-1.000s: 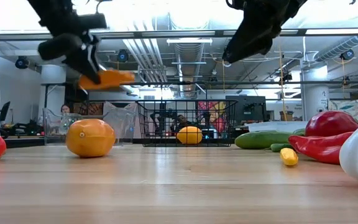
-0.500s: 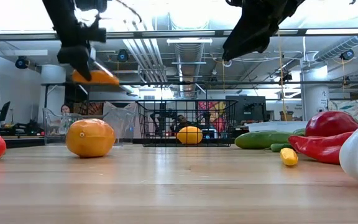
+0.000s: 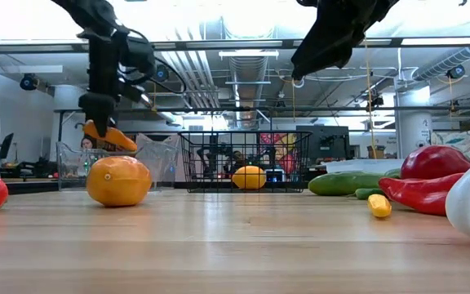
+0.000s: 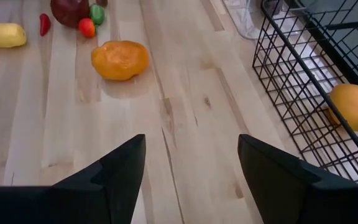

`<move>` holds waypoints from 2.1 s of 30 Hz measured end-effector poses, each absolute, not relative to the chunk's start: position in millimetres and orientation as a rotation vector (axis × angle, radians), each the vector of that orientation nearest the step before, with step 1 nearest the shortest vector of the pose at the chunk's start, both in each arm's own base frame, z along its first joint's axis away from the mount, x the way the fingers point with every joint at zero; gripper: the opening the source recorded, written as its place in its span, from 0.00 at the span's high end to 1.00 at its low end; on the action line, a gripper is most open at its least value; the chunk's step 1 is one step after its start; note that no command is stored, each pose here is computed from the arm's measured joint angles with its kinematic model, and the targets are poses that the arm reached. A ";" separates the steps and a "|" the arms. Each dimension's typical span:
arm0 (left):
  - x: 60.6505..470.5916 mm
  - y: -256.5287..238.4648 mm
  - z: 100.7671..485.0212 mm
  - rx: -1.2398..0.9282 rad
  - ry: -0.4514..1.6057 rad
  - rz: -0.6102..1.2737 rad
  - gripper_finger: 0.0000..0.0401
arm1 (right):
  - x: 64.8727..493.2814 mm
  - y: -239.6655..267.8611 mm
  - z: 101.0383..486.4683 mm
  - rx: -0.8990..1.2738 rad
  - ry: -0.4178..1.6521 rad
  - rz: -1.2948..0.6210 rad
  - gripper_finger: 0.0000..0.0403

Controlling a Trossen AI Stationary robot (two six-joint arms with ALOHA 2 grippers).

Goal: Sort produce into baskets
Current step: Put the orange chili pepper into the clear bin, then put the green jalapeno pepper into the white bin

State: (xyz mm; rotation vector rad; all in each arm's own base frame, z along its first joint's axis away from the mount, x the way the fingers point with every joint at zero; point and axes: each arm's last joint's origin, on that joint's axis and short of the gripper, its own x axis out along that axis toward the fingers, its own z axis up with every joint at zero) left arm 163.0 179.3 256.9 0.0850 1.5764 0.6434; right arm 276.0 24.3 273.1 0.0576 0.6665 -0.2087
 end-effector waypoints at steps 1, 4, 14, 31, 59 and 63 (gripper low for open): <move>164.5 182.8 256.8 0.070 1.571 0.632 0.77 | 276.0 24.3 273.1 0.053 0.667 -0.207 0.39; 171.2 192.3 252.1 0.046 1.579 0.593 0.77 | 276.0 24.3 273.1 0.043 0.668 -0.204 0.39; 183.4 211.1 232.9 0.023 1.652 0.498 0.77 | 275.9 24.3 273.1 0.044 0.669 -0.204 0.39; 186.4 218.9 218.9 -0.003 1.684 0.488 0.65 | 276.2 24.3 273.4 0.045 0.664 -0.204 0.34; 184.4 167.5 277.2 -0.219 1.234 0.527 0.55 | 278.3 23.9 276.0 0.054 0.630 -0.204 0.32; 190.9 132.6 292.9 -0.203 1.093 0.482 0.55 | 278.6 24.0 276.4 0.061 0.625 -0.205 0.32</move>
